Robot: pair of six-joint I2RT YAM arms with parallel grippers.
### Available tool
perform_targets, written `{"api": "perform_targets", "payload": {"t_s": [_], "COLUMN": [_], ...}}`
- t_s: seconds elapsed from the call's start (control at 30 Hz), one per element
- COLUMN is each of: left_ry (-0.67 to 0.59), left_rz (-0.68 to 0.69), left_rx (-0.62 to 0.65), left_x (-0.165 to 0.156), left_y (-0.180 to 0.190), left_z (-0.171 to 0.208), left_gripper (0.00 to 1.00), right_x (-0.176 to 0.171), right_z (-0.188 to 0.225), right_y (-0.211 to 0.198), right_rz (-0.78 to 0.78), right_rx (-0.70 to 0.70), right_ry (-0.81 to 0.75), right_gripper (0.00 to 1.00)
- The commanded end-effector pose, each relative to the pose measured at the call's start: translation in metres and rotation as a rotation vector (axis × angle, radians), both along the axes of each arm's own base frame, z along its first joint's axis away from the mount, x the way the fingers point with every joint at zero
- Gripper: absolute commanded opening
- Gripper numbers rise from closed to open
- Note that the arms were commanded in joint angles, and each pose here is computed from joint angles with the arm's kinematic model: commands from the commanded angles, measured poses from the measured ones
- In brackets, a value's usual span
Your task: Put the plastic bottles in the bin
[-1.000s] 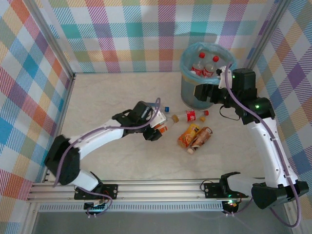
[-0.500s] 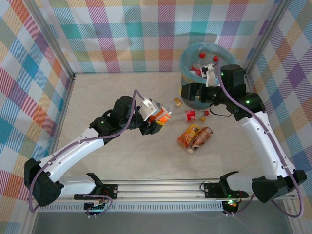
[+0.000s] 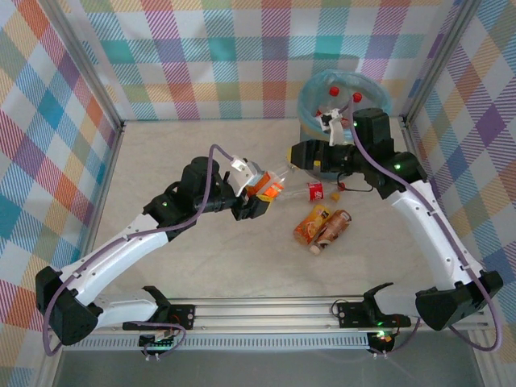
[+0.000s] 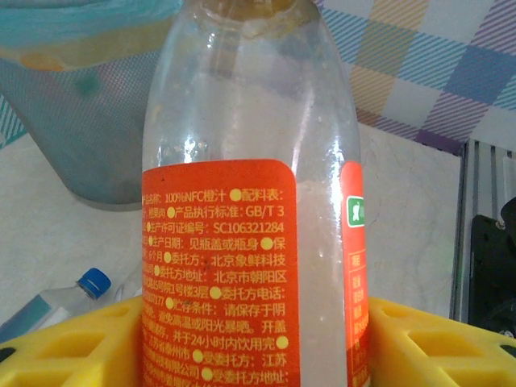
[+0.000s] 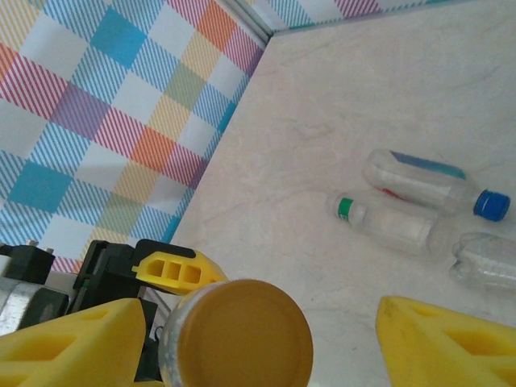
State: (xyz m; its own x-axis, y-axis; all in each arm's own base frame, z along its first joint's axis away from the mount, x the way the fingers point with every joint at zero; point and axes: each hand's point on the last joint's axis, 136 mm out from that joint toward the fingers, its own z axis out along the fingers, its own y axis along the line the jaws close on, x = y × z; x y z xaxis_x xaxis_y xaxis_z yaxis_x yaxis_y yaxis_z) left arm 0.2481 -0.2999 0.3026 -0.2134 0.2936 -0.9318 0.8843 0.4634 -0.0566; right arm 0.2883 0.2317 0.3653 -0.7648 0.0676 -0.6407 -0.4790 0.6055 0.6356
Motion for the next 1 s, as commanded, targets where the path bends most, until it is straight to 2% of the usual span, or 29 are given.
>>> {"api": "perform_targets", "payload": {"t_s": [0.0, 0.27, 0.47, 0.53, 0.67, 0.77, 0.97], "left_ry": [-0.057, -0.062, -0.062, -0.063, -0.082, -0.097, -0.122], "left_rz": [-0.012, -0.002, 0.008, 0.015, 0.042, 0.058, 0.064], "left_rx": [-0.088, -0.101, -0.100, -0.102, -0.116, -0.132, -0.150], "left_x": [0.000, 0.002, 0.004, 0.005, 0.006, 0.005, -0.002], "left_y": [-0.003, -0.003, -0.002, -0.002, 0.003, 0.007, 0.015], "left_z": [0.035, 0.038, 0.038, 0.039, 0.046, 0.054, 0.070], "left_gripper": [0.60, 0.60, 0.60, 0.64, 0.82, 0.93, 0.97], "right_x": [-0.003, -0.006, -0.007, -0.006, -0.003, 0.005, 0.037], "right_z": [0.000, 0.002, 0.004, 0.006, 0.013, 0.030, 0.083], "right_y": [0.010, 0.018, 0.018, 0.018, 0.011, -0.002, -0.055], "right_rz": [0.050, 0.091, 0.098, 0.098, 0.049, -0.020, -0.253], "right_rx": [0.035, 0.073, 0.074, 0.074, 0.051, -0.012, -0.298], "right_ry": [0.005, 0.012, 0.004, 0.001, -0.030, -0.108, -0.355], "right_gripper": [0.69, 0.46, 0.34, 0.28, 0.22, 0.19, 0.16]}}
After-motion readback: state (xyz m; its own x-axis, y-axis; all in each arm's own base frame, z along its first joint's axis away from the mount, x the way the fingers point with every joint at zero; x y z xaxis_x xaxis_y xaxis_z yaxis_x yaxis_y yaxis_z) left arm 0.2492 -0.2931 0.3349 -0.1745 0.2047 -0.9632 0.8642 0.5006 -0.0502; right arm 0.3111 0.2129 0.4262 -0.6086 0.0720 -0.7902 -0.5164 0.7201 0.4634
